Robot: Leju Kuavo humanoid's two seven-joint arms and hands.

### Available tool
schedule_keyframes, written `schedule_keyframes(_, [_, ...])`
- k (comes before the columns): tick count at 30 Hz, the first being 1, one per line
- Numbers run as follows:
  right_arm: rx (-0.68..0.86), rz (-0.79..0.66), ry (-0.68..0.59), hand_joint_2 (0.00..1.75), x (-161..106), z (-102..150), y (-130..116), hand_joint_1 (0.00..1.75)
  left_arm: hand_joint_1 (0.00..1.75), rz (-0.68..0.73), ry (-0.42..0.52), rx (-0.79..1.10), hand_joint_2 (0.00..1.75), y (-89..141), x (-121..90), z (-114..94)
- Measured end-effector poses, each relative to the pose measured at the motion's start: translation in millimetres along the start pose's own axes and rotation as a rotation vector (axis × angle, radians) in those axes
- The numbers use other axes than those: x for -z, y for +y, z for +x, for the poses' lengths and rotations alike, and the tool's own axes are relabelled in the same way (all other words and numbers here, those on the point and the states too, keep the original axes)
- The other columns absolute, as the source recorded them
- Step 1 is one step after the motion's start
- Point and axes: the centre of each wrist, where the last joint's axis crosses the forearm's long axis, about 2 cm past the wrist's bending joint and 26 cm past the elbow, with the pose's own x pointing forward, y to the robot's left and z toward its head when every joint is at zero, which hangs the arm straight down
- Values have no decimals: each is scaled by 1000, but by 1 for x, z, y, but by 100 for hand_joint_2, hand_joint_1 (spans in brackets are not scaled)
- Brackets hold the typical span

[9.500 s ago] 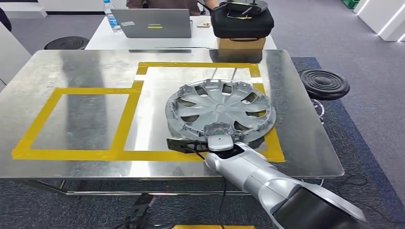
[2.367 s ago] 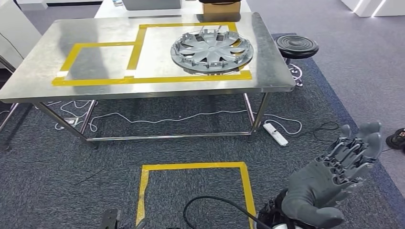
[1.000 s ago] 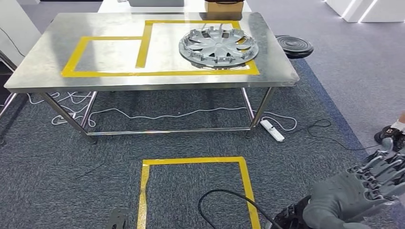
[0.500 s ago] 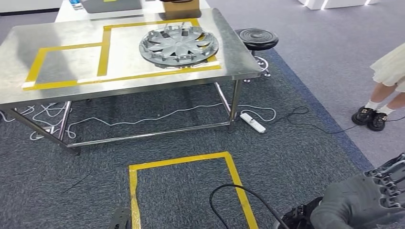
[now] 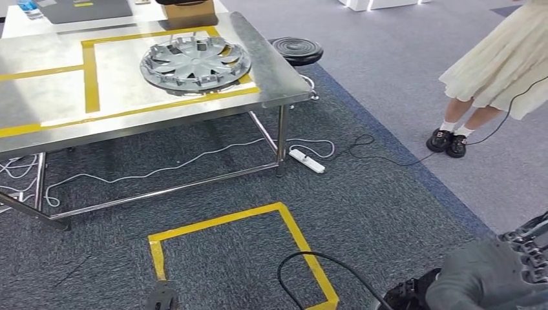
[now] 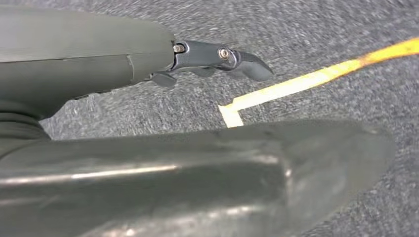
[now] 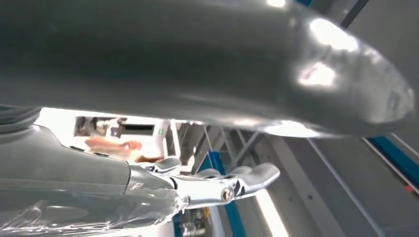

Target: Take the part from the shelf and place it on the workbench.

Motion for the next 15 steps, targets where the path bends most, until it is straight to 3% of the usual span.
schedule_keyframes(15, [10,-7,8,0,0,0,1,0,0,2,-1,-2,0,0,0,0])
